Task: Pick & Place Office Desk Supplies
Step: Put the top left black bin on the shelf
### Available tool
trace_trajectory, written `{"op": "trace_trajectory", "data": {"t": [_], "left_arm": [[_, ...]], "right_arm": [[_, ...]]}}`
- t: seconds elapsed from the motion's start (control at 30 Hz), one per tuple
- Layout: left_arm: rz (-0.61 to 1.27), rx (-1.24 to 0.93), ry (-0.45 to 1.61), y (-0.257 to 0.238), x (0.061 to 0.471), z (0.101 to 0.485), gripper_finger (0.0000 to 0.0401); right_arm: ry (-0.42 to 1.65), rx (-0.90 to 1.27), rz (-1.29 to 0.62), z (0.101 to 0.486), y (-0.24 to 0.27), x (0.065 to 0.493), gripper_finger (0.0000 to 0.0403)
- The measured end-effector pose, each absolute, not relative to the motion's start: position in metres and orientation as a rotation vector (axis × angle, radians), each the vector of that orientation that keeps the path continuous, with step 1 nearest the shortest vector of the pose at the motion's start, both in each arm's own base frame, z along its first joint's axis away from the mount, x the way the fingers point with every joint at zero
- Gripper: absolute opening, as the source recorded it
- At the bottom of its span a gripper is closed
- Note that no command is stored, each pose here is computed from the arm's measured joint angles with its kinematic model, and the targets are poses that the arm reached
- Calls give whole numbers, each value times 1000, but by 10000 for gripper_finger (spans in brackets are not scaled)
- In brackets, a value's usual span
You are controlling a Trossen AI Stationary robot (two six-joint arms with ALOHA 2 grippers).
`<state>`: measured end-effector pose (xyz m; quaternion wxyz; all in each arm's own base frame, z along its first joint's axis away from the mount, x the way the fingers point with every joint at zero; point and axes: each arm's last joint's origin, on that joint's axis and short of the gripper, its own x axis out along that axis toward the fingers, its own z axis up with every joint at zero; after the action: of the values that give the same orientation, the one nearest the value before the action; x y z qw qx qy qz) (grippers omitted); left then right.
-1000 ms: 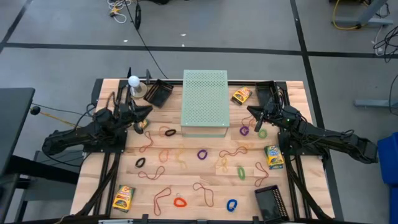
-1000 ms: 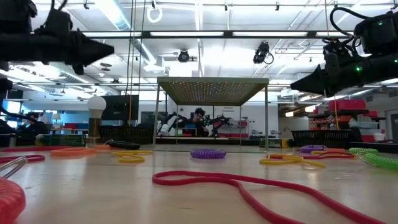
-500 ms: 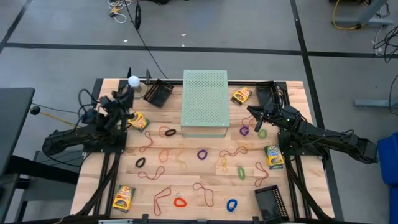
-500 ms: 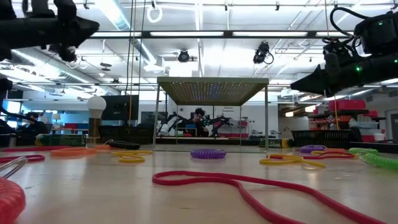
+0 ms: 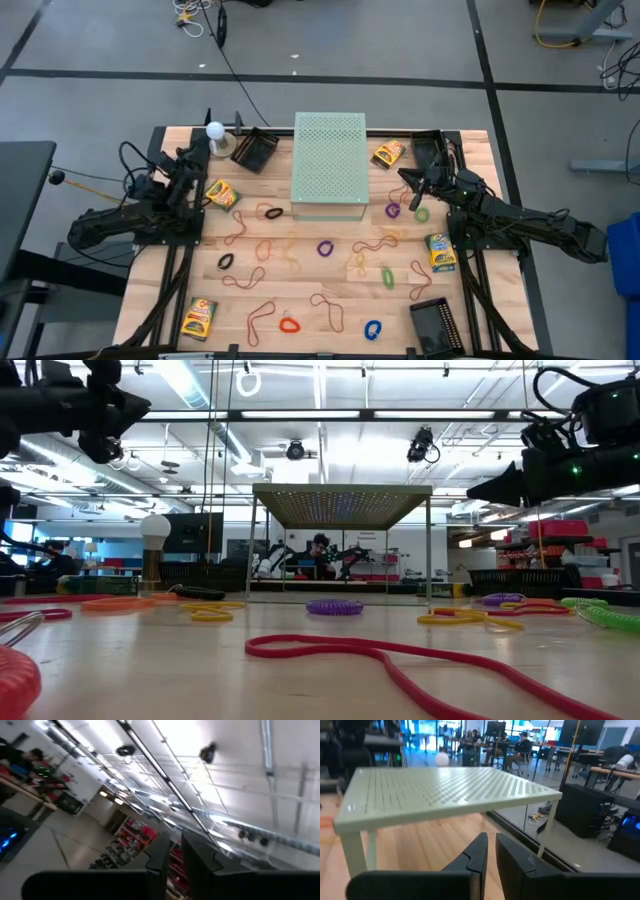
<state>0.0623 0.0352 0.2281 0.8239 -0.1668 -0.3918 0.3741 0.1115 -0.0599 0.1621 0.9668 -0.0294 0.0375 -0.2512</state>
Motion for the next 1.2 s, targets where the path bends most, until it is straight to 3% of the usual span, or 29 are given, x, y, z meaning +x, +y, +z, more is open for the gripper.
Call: {"op": "trace_trajectory", "data": {"t": [0.17,0.4,0.63,0.87,1.2], "left_arm": [[791,-429,-889,35,58,241,57],[706,-556,-401,37,82,239,7],[714,-640,-11,43,116,245,4],[823,-649,379,56,164,245,8],[922,-661,693,91,216,222,22]], "right_arm": [[-92,66,-508,175,-60,111,48],[-290,52,-613,192,-61,107,48],[-438,92,-721,203,-63,101,44],[-476,97,-722,214,-63,102,6],[-419,155,-666,210,-64,107,6]]}}
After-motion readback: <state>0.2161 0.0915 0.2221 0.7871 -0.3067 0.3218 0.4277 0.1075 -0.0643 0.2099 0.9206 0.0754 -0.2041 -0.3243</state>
